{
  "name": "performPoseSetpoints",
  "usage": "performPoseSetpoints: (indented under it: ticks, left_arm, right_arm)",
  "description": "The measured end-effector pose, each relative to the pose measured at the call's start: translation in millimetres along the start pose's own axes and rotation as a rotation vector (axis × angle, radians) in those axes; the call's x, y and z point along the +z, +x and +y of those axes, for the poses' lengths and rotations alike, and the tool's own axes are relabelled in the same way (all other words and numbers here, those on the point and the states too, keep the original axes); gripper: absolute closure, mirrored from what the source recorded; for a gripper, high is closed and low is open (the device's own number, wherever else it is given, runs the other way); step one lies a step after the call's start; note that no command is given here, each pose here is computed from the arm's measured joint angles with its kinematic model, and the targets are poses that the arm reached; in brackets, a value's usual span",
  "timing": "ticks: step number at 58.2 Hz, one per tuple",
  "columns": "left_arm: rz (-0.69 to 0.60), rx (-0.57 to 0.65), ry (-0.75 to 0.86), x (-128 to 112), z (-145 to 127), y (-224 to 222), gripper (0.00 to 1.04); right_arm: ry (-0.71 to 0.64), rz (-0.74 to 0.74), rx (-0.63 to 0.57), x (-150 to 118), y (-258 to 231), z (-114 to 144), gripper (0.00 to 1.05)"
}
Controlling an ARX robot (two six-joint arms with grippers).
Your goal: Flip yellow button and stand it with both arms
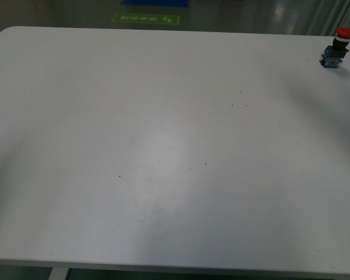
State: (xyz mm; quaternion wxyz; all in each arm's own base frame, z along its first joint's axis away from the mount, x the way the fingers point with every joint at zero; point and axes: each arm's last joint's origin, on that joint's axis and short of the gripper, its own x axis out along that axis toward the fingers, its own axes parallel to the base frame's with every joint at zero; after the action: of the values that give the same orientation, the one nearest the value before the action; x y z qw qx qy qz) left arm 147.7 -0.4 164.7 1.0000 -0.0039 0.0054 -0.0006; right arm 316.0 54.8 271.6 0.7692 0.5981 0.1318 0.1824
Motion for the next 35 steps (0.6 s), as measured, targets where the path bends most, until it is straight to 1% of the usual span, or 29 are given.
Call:
performPoseSetpoints:
  ticks: [10,35]
  left_arm:
    - [-0.025,-0.001,0.000,5,0,-8,1.01]
    - [-0.036,-0.001,0.000,10,0,-26,1.01]
  right_arm:
    - [-0.004,-0.002,0.003,1,0,0,0.65]
    - [-0.007,-0.008,-0.003,3,-1,-1,0.65]
